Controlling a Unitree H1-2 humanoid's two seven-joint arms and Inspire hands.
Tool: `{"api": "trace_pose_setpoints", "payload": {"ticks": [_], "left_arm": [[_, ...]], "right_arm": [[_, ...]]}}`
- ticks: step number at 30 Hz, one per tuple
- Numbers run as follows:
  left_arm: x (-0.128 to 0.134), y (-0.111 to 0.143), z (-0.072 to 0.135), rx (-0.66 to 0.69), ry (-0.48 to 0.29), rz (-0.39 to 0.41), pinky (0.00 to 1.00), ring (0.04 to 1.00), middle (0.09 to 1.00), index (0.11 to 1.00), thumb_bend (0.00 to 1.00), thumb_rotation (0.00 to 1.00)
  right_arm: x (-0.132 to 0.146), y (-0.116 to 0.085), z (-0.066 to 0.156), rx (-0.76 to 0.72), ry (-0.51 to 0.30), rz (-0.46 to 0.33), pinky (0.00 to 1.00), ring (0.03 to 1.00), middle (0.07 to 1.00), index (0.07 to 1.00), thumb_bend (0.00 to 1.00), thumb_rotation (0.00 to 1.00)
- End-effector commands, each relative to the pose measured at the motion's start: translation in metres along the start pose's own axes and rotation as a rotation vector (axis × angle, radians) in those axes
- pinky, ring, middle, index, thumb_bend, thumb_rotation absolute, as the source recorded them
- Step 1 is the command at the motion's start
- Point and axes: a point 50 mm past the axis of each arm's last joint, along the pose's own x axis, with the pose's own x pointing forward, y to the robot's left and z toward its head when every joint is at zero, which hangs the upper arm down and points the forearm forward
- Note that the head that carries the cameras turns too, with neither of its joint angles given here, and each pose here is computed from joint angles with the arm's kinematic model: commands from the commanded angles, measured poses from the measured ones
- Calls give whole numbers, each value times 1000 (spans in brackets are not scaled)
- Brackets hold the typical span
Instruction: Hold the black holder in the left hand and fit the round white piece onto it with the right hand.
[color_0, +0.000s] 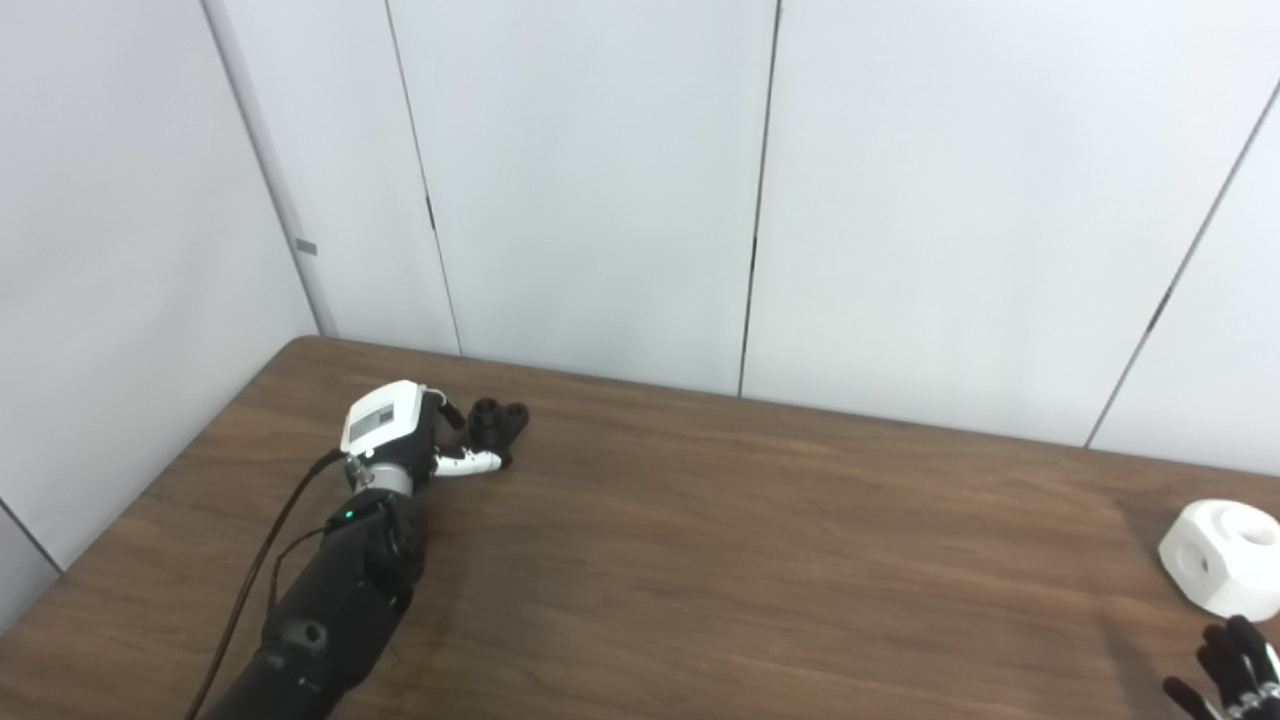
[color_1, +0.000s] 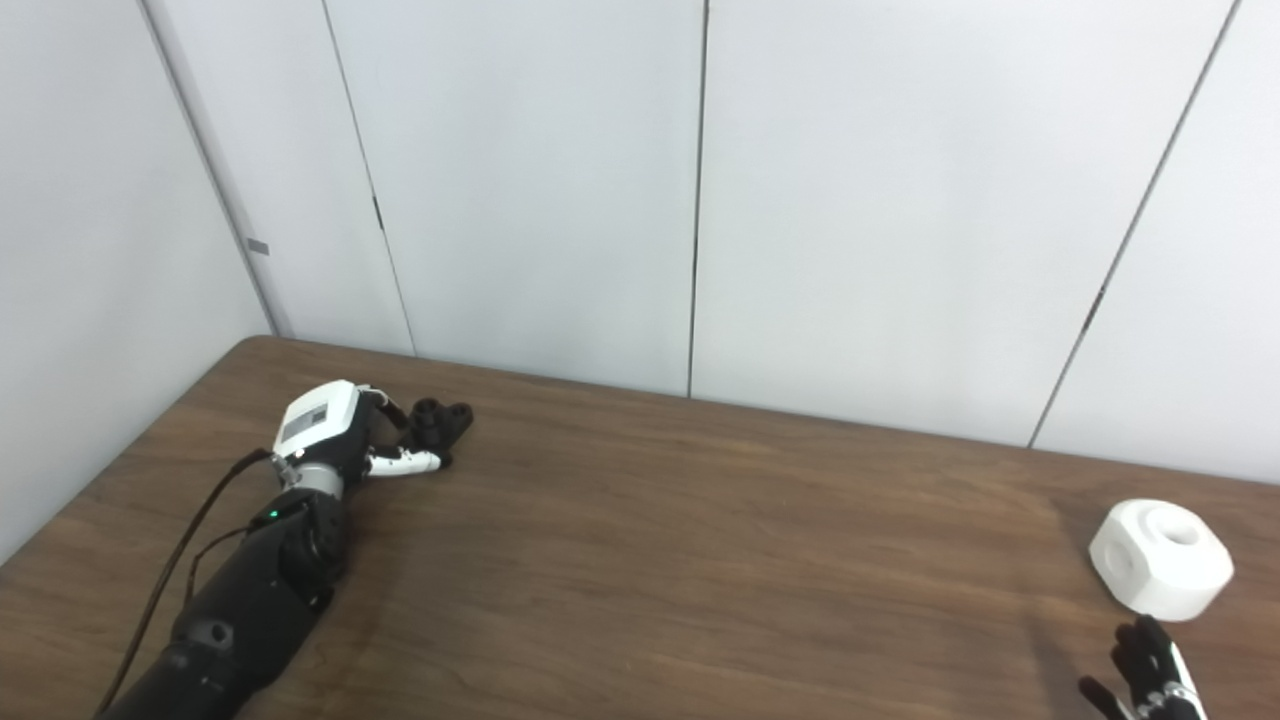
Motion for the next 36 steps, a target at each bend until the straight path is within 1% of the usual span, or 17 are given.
{"api": "trace_pose_setpoints", "payload": {"ticks": [1, 8, 11, 14, 19, 21, 25, 27, 28, 29, 30, 32, 36], "left_arm": [[7, 16, 2, 20, -29, 50, 991, 954, 893, 619, 848, 332], [1, 4, 6, 29, -31, 10, 983, 960, 896, 649, 835, 318], [-1, 0, 6, 34, -27, -1, 970, 948, 885, 651, 837, 311], [-2, -2, 6, 23, -27, -6, 977, 943, 875, 646, 829, 293], [-2, -3, 6, 2, -35, 2, 974, 939, 865, 626, 816, 263], [-2, -3, 6, -19, -41, 5, 969, 933, 854, 596, 811, 228], [-3, -3, 6, -30, -37, -1, 964, 929, 852, 561, 794, 224], [-3, -3, 5, -44, -35, 2, 954, 922, 846, 543, 792, 195], [-3, -3, 5, -54, -37, 5, 955, 921, 844, 516, 661, 135], [-2, -4, 4, -66, -38, 6, 951, 915, 834, 498, 579, 94], [-2, -4, 4, -75, -39, 6, 951, 912, 829, 491, 552, 78], [-2, -4, 4, -113, -36, 5, 945, 909, 820, 484, 529, 59], [-2, -4, 4, -128, -36, 4, 932, 904, 811, 482, 522, 48]], "right_arm": [[-28, 12, -24, 48, 113, -24, 905, 993, 973, 964, 642, 871], [-28, 13, -22, 58, 108, -20, 906, 993, 976, 970, 648, 862], [-27, 13, -23, 59, 108, -20, 914, 995, 975, 967, 658, 864], [-27, 13, -23, 62, 103, -14, 918, 996, 982, 973, 652, 859], [-28, 14, -22, 70, 106, -27, 900, 979, 970, 962, 664, 845], [-27, 14, -23, 69, 99, -25, 897, 978, 971, 962, 659, 848], [-27, 14, -23, 78, 100, -26, 899, 976, 970, 963, 665, 836], [-28, 14, -23, 80, 102, -29, 898, 975, 971, 962, 671, 828], [-28, 14, -23, 81, 100, -30, 899, 976, 972, 963, 672, 826], [-27, 15, -23, 82, 99, -30, 898, 976, 972, 962, 674, 821], [-27, 15, -23, 82, 97, -29, 899, 977, 971, 961, 672, 821], [-27, 15, -22, 82, 91, -24, 899, 974, 966, 957, 661, 820], [-27, 15, -21, 69, 87, -20, 896, 975, 959, 957, 646, 832]]}}
